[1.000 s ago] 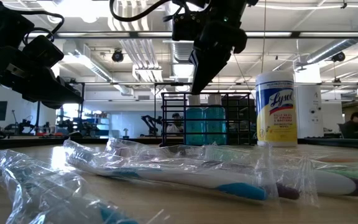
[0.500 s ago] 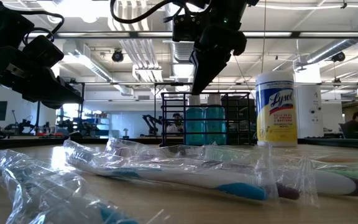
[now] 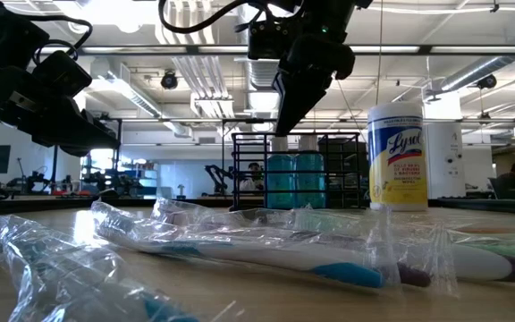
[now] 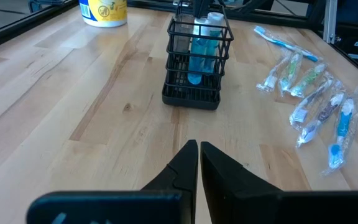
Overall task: Pick & Place toothbrushing station
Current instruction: Adjust the blue mouthwash in the black mesh organizer, then put the left blue toothbrush into the black mesh organizer
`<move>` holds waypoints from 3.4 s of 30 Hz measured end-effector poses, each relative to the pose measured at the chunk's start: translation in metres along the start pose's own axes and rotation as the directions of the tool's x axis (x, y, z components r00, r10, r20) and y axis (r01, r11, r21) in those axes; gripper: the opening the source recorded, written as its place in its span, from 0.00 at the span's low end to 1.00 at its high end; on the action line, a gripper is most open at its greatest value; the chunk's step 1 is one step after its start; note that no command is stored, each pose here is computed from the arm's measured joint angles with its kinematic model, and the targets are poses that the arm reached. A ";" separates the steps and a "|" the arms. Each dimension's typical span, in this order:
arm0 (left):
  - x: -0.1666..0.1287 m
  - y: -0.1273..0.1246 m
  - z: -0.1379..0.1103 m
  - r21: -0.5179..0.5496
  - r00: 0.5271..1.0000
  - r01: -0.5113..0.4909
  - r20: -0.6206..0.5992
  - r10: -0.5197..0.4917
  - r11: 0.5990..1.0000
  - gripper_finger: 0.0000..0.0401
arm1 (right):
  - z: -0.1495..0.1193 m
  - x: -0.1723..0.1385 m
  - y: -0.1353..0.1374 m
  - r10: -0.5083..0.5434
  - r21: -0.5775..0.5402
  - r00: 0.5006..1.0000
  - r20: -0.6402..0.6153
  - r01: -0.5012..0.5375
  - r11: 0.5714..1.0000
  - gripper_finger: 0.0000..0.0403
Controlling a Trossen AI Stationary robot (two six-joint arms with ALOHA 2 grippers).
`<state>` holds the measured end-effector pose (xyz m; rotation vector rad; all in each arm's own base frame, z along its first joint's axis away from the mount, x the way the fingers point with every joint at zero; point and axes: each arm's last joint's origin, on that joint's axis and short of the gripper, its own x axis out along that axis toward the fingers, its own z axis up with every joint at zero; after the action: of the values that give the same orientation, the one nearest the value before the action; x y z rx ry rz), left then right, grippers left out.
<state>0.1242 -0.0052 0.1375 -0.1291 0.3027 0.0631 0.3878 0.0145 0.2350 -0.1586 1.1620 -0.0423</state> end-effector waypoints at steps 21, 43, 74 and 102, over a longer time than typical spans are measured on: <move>0.000 0.000 0.000 0.001 1.000 0.000 -0.002 0.000 1.000 0.06 | 0.000 -0.052 -0.007 -0.006 0.008 0.990 0.138 0.005 1.000 0.02; 0.000 0.001 0.000 -0.008 1.000 -0.023 0.002 0.023 1.000 0.06 | -0.163 -0.226 0.022 -0.057 0.151 0.567 0.822 -0.121 0.981 0.02; 0.010 -0.042 0.039 -0.083 0.981 0.166 -0.089 -0.174 0.983 0.01 | -0.201 -0.064 0.054 -0.128 0.168 0.523 0.843 -0.029 0.985 0.02; 0.098 -0.216 0.081 0.356 0.732 0.357 -0.681 -0.022 0.864 0.51 | -0.192 -0.076 0.053 -0.133 0.209 0.488 0.862 -0.103 0.973 0.02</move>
<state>0.2585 -0.2037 0.2104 0.3174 1.0139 -0.2824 0.1794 0.0564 0.2220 0.0369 0.0890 -0.1012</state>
